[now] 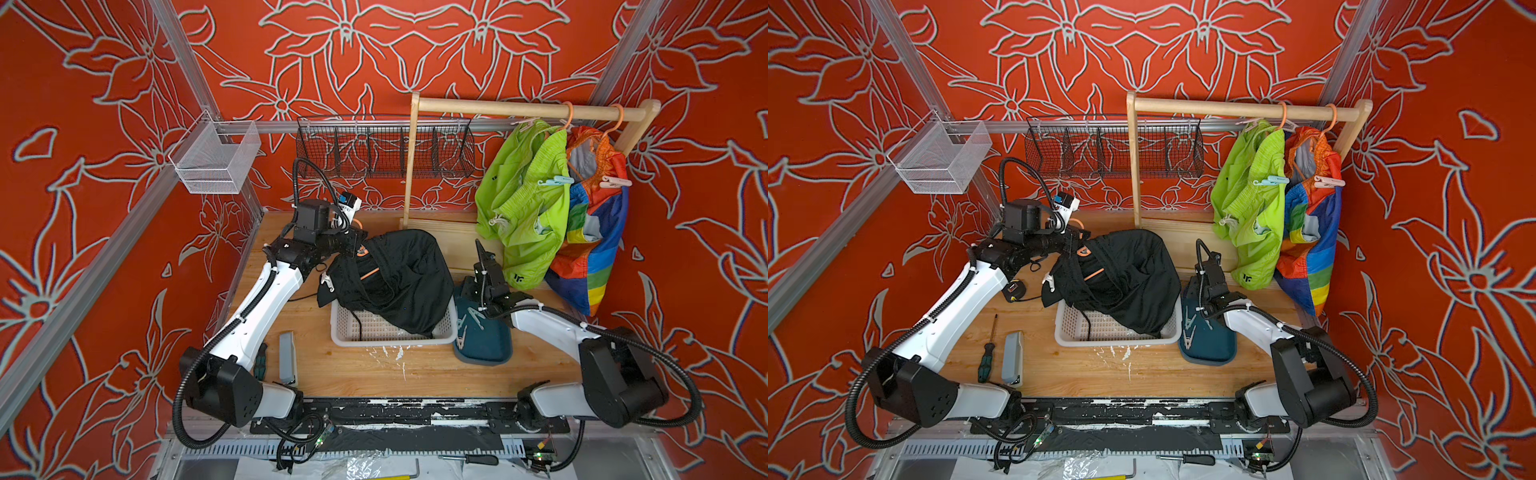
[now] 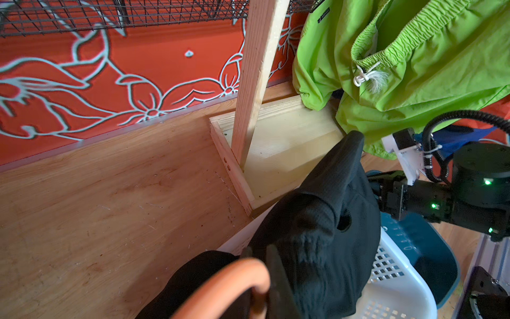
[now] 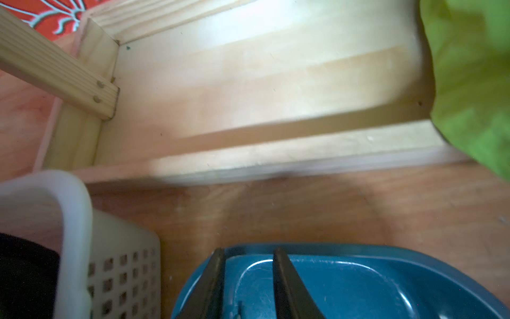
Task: Remove the clothespins securing shorts to the hanger
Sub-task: Place the clothespin in the storage box.
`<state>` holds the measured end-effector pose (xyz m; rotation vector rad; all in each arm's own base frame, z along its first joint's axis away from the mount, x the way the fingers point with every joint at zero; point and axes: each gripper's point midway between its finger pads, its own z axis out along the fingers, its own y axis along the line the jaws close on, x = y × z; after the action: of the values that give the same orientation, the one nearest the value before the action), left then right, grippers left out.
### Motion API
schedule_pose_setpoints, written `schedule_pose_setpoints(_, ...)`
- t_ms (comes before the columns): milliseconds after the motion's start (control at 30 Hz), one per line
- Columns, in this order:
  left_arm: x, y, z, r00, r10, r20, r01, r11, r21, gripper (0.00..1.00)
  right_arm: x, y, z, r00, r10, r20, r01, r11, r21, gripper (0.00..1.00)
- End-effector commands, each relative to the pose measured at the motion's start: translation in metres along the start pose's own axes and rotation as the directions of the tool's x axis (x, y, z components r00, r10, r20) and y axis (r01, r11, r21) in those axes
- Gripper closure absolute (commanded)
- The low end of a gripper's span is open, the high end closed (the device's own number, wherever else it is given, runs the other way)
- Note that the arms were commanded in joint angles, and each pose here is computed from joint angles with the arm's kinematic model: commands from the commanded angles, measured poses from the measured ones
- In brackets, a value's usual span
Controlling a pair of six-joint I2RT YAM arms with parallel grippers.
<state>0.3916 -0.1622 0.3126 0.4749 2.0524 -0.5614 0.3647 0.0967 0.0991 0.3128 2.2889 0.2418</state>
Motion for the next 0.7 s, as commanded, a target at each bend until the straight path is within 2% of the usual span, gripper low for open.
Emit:
schedule_pose_setpoints(0,-0.019,-0.006,-0.013,0.997,0.022,0.076,-0.023,1.000,0.018,1.00,-0.033,0.016,-0.020,0.994,-0.056,0.094,0.062,0.996,-0.063,0.63)
schedule_pose_setpoints(233,-0.020,-0.011,-0.012,0.997,0.011,0.076,-0.014,0.999,0.050,1.00,-0.076,0.020,-0.100,0.945,-0.235,0.227,0.251,0.967,-0.045,0.39)
schedule_pose_setpoints(333,-0.019,-0.013,-0.009,0.998,-0.001,0.067,-0.005,0.997,0.077,1.00,-0.091,0.048,-0.131,0.910,-0.296,0.291,0.352,0.922,-0.161,0.31)
schedule_pose_setpoints(400,-0.019,-0.017,-0.006,0.998,-0.009,0.058,0.003,0.995,0.102,1.00,-0.096,0.076,-0.145,0.877,-0.359,0.320,0.444,0.860,-0.251,0.29)
schedule_pose_setpoints(467,-0.018,-0.019,-0.003,0.999,-0.017,0.045,0.011,0.992,0.123,1.00,-0.092,0.105,-0.151,0.832,-0.443,0.334,0.543,0.776,-0.322,0.28)
schedule_pose_setpoints(567,-0.016,-0.020,0.001,0.999,-0.024,0.032,0.019,0.990,0.140,1.00,-0.081,0.151,-0.161,0.717,-0.583,0.382,0.696,0.620,-0.362,0.26)
schedule_pose_setpoints(667,-0.013,-0.019,0.004,0.999,-0.025,0.023,0.021,0.990,0.140,1.00,-0.073,0.189,-0.169,0.616,-0.663,0.425,0.786,0.480,-0.390,0.25)
